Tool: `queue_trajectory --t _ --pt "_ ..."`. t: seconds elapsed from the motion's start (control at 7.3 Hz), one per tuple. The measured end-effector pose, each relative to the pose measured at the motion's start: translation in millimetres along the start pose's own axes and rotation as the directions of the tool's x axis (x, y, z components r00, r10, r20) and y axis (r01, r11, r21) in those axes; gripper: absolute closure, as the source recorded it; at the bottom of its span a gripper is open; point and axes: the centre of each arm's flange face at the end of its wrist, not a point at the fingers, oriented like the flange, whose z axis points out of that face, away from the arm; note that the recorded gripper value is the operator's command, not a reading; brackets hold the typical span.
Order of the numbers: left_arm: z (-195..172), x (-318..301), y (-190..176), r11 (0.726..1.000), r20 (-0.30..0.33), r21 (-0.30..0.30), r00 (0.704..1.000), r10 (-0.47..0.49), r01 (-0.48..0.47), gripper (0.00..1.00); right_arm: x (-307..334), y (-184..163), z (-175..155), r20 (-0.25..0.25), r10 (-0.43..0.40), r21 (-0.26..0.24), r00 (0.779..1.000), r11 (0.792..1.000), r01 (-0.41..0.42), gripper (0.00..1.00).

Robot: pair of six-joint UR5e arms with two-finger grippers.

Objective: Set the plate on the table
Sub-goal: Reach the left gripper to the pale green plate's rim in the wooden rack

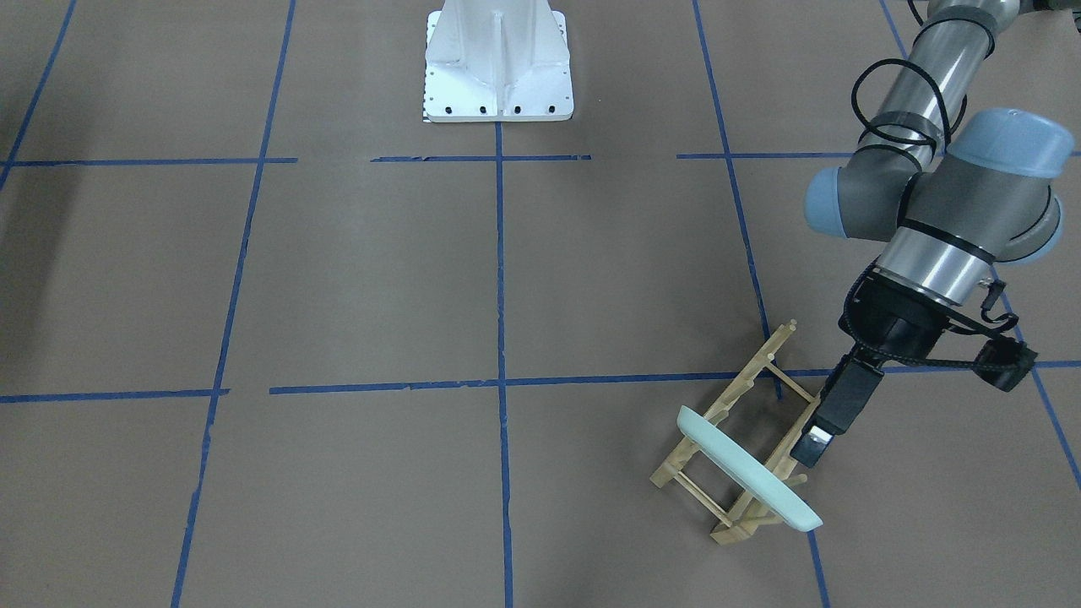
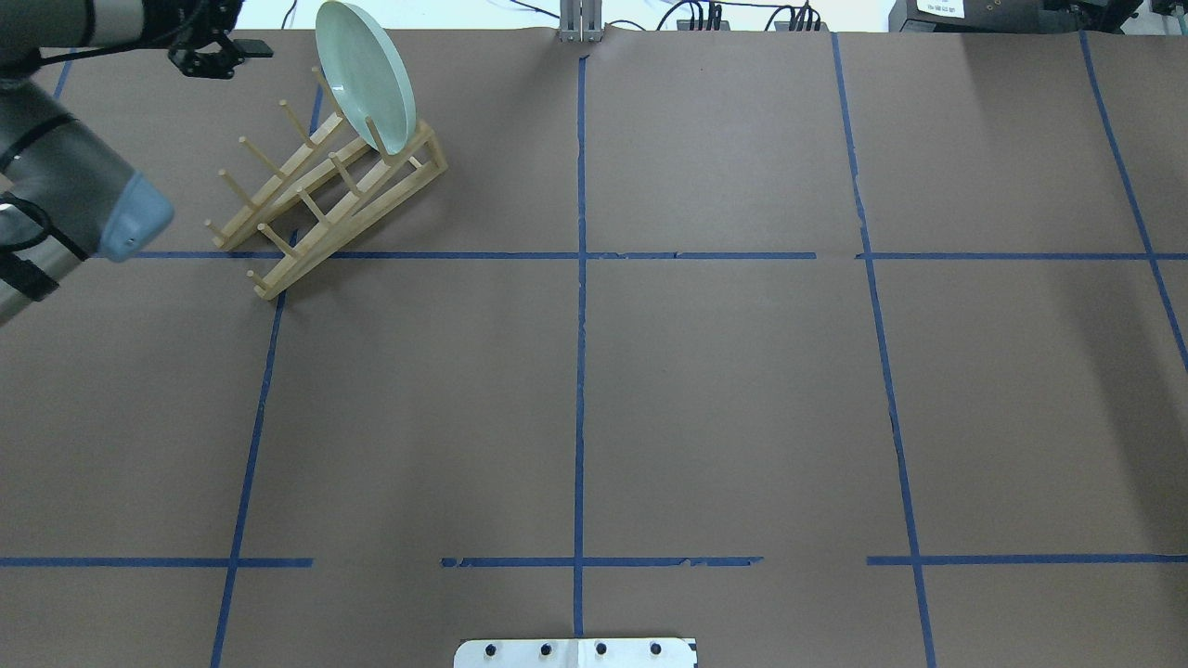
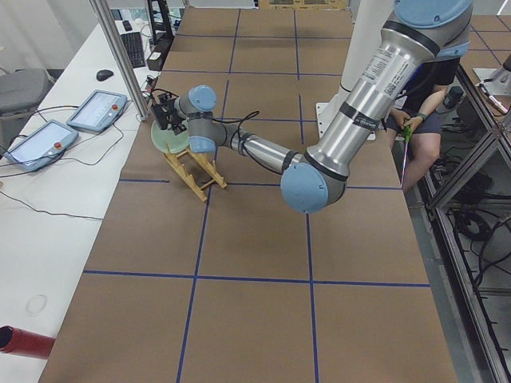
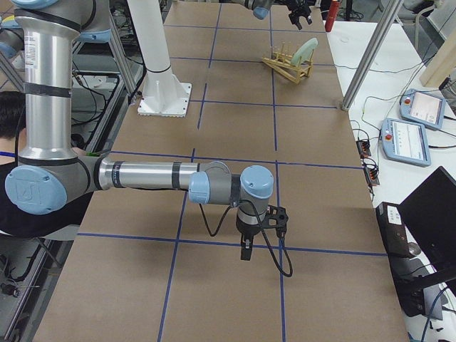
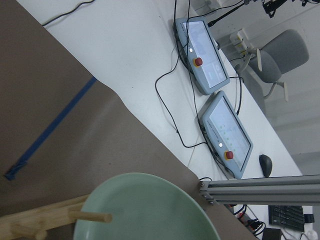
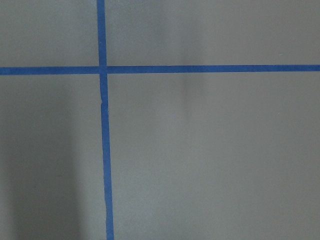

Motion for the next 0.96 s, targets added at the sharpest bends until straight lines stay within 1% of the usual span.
queue_trajectory --t 0.14,0.27,0.41,0.55,0.82,0.96 --pt "8.9 1.0 12.7 1.000 -0.003 -0.007 1.000 -0.002 0.002 0.07 0.0 0.0 0.0 0.000 0.000 0.000 1.000 1.000 0.000 0.00" --pt "15.7 2.5 19.5 1.000 -0.002 -0.012 1.000 0.000 0.000 0.19 0.1 0.0 0.0 -0.001 0.000 0.000 1.000 1.000 0.000 0.00" --pt "21.0 5.8 22.6 1.000 -0.002 -0.015 1.000 0.001 -0.001 0.34 0.0 -0.1 -0.1 0.000 0.000 0.000 1.000 1.000 0.000 0.00" --pt "27.4 10.5 24.1 1.000 0.000 -0.015 1.000 0.002 -0.002 0.51 -0.1 -0.1 -0.1 0.000 0.000 0.000 1.000 1.000 0.000 0.00" --pt "34.5 15.3 24.4 1.000 0.003 -0.014 1.000 0.023 -0.023 0.95 0.0 0.0 0.0 0.000 0.000 0.000 1.000 1.000 0.000 0.00" --pt "35.1 15.2 23.6 0.999 0.004 -0.013 0.999 0.038 -0.038 1.00 0.0 0.0 -0.1 0.000 0.000 0.000 1.000 1.000 0.000 0.00"
